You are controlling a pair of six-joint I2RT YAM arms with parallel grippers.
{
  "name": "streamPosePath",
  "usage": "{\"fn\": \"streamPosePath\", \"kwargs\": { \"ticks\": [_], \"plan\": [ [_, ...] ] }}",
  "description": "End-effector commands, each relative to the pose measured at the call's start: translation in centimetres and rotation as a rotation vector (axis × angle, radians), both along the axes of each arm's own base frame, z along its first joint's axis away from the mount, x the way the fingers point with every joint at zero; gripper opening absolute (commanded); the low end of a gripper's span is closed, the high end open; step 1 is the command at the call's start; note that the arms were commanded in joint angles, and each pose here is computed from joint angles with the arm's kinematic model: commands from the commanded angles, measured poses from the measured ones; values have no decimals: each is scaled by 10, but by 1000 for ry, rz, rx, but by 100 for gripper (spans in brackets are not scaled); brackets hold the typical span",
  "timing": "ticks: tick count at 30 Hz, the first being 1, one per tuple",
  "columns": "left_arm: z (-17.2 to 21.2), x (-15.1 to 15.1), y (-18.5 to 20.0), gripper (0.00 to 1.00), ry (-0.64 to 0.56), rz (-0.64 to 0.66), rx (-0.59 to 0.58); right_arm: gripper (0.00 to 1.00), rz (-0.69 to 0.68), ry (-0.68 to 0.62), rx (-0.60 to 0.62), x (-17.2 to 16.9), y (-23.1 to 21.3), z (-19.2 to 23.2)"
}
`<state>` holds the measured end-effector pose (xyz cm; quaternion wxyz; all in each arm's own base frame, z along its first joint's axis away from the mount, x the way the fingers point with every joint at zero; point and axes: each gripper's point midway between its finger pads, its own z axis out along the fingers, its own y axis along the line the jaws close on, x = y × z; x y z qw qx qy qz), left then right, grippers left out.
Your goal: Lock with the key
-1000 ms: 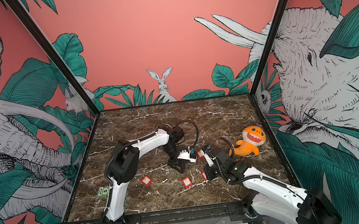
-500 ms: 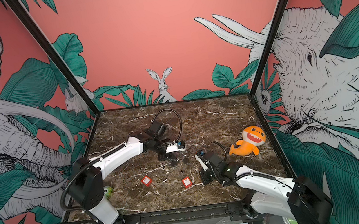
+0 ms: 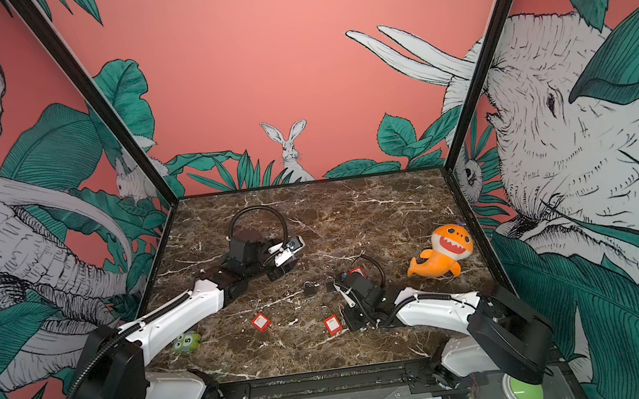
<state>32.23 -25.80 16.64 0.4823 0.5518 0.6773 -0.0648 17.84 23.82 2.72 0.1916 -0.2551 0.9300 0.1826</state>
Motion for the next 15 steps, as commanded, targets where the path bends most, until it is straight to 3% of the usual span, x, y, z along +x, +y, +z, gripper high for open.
{"fn": "streamPosePath", "kwargs": {
  "ticks": [1,6,10,15],
  "plan": [
    [31,12,4,60,-68,66,-130,0,-22,-16,9,6,8,2],
    [31,15,12,61,36,93,-228,0,-25,-22,-4,6,9,0],
    [33,20,19,63,78,120,-276,8,-26,-28,-20,6,9,-2],
    [35,20,27,67,38,153,-298,19,-14,-74,-32,11,9,8]
  ]
}}
